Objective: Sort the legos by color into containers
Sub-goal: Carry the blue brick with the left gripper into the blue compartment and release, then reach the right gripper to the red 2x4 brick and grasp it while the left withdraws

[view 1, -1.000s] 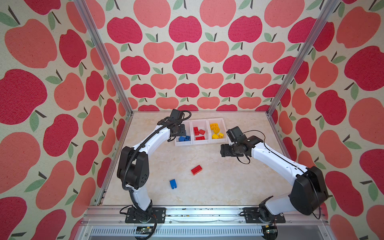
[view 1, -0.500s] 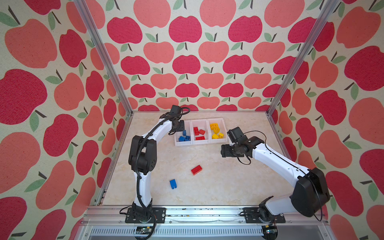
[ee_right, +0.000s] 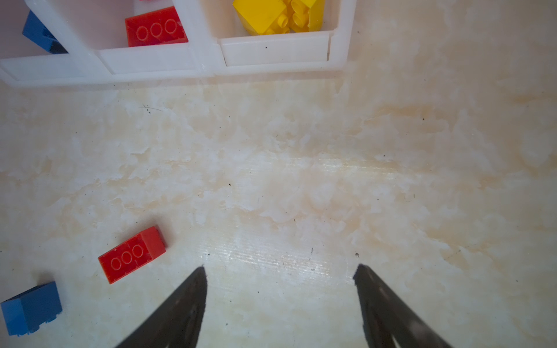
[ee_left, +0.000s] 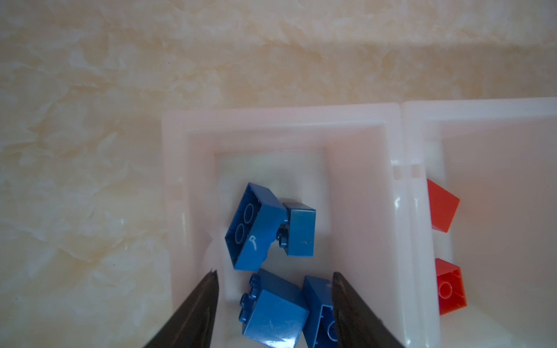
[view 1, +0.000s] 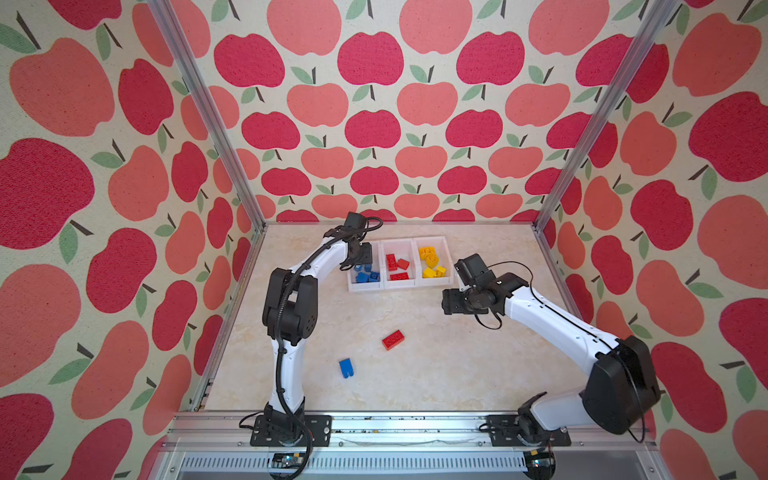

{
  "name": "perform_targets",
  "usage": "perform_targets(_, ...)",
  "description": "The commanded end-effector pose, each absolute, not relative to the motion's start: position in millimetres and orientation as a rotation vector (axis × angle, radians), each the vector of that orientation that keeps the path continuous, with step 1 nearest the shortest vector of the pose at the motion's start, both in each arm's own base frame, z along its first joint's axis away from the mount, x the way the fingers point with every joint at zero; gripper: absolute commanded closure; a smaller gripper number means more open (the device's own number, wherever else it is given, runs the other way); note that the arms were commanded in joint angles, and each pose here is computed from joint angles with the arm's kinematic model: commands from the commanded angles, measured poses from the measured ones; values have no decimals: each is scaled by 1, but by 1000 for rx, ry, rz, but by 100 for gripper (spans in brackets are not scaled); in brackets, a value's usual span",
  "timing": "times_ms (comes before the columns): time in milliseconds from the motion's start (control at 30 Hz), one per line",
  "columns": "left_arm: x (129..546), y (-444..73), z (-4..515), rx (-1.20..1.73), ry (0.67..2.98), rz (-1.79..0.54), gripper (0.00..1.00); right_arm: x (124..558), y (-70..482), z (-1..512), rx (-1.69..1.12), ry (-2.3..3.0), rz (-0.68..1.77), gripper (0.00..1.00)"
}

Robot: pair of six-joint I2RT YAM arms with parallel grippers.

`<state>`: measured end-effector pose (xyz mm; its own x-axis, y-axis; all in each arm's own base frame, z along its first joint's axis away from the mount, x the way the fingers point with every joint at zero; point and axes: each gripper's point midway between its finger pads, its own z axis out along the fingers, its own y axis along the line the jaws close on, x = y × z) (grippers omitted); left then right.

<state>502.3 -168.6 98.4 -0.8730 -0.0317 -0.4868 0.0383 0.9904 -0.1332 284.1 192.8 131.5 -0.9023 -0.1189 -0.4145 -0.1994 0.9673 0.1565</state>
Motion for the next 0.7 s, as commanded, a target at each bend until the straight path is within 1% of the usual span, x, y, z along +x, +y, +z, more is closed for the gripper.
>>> perform_targets(0, 502, -167, 111, 17, 2594, -162, 36, 283, 192, 139, -210, 2695, 283, 20)
perform_targets(333, 484, -186, 142, 28, 2522, -245, 31, 280, 198, 137, -226, 2701, 306, 20)
perform_targets(467, 465, -187, 155, -11, 2489, -312, 28, 276, 205, 134, -253, 2708, 328, 20)
perform_targets(667, 424, -175, 160, -81, 2464, -387, 25, 266, 221, 129, -310, 2722, 341, 20)
